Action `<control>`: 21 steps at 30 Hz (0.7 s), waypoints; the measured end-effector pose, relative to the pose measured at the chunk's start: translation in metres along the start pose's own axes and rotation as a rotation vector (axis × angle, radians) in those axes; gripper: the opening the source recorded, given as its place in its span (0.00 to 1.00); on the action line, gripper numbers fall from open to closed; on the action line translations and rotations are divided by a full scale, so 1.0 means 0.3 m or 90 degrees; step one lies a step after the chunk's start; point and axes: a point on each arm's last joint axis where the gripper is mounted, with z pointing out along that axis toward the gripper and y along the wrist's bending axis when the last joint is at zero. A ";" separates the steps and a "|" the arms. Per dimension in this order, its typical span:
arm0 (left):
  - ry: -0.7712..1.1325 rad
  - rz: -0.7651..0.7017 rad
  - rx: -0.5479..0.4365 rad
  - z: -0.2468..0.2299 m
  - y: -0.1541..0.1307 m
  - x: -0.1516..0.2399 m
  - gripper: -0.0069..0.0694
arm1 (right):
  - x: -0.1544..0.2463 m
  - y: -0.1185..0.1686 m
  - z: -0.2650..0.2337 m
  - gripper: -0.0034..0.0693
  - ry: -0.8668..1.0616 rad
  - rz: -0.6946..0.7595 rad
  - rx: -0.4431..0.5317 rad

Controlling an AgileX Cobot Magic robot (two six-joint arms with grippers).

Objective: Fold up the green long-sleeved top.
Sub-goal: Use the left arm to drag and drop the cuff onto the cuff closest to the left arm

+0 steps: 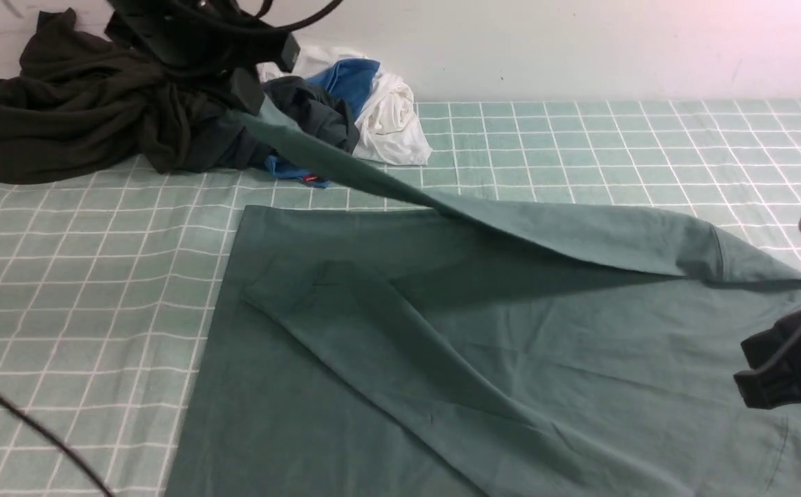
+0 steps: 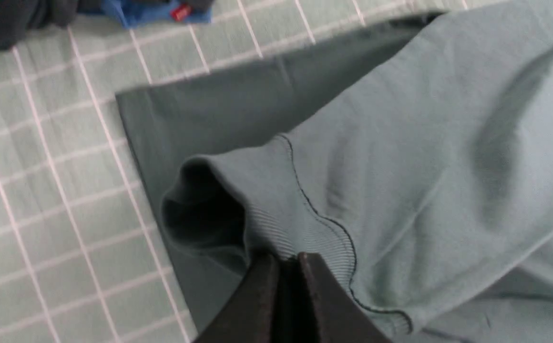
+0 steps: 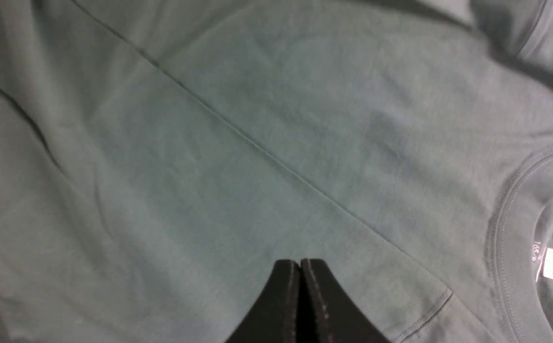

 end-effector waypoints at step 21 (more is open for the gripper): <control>0.185 0.035 0.095 0.279 -0.035 0.622 0.12 | 0.049 0.093 -0.075 0.03 0.040 -0.069 -0.066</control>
